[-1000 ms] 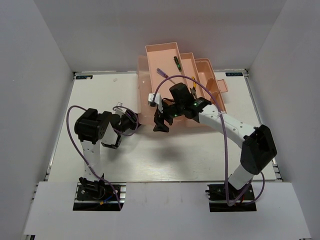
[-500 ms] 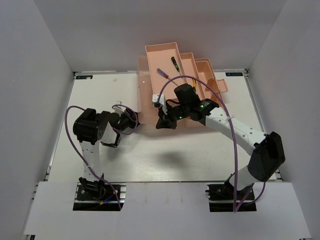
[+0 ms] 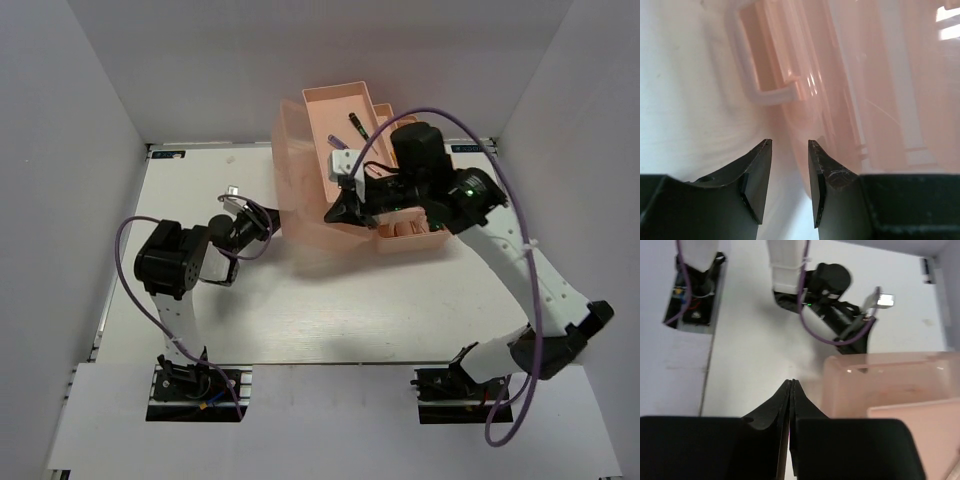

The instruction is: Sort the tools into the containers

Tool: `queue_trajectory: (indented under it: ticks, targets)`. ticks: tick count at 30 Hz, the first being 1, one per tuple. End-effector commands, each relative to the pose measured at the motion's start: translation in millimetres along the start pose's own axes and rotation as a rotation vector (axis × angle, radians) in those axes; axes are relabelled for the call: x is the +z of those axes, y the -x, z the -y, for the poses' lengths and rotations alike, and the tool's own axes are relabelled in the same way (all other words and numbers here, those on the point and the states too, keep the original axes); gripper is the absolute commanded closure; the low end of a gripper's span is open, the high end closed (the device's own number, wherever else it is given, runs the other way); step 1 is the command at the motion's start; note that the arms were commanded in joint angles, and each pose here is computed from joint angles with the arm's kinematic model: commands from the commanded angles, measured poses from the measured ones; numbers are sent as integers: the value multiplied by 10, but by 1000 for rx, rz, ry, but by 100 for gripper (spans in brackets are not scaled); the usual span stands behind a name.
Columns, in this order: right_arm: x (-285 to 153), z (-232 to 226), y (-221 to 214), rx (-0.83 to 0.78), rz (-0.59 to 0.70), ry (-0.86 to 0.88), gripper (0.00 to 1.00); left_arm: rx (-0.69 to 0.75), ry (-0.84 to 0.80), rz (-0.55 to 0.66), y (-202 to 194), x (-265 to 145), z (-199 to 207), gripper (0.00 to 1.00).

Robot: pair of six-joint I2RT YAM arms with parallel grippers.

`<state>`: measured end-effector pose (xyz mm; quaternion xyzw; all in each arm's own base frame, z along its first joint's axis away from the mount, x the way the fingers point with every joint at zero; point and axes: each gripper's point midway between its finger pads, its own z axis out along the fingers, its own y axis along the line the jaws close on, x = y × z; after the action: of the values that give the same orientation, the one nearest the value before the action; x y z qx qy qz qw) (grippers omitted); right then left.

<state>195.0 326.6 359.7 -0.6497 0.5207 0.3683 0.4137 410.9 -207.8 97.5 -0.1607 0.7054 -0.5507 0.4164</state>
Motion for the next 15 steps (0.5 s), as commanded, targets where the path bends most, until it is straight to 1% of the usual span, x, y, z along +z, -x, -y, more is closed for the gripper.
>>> queue_trajectory:
  ticks: [1, 2, 4, 5, 6, 7, 8, 10, 11, 12, 13, 14, 15]
  targets:
    - [-252, 112, -19, -21, -70, -136, 95, 111, -168, 63, 306, 49, 619, 53]
    - [-398, 461, -90, 22, -131, -358, 93, 112, -170, 64, 335, 65, 660, 53]
    - [-552, 915, -124, 34, -128, -602, 81, 122, -170, 65, 368, 103, 678, 53]
    - [-948, 1243, -284, 67, -221, -888, 72, 125, -176, 68, 394, 112, 722, 53]
    - [-1070, 1375, -460, 75, -260, -984, 63, 124, -173, 67, 406, 129, 727, 53]
    - [-1359, 1647, -359, 19, -225, -1154, 57, 133, -193, 66, 413, 167, 805, 53]
    - [-1373, 1700, -655, 29, -292, -1194, 54, 127, -184, 61, 419, 189, 795, 53]
    - [-1796, 1898, -946, 62, -377, -1330, 54, 132, -192, 66, 476, 238, 854, 53]
    - [-1875, 1908, -1013, 88, -403, -1338, 54, 131, -197, 58, 453, 266, 885, 53]
    - [-2065, 1994, -1381, 193, -458, -1361, 54, 136, -204, 61, 498, 291, 952, 53]
    - [-2117, 2000, -1506, 229, -480, -1364, 54, 136, -204, 61, 512, 305, 965, 53]
    - [-2099, 2018, -1750, 287, -514, -1344, 56, 146, -208, 54, 531, 334, 998, 53]
    - [-2391, 2031, -1970, 342, -551, -1398, 59, 146, -209, 54, 547, 350, 1013, 53]
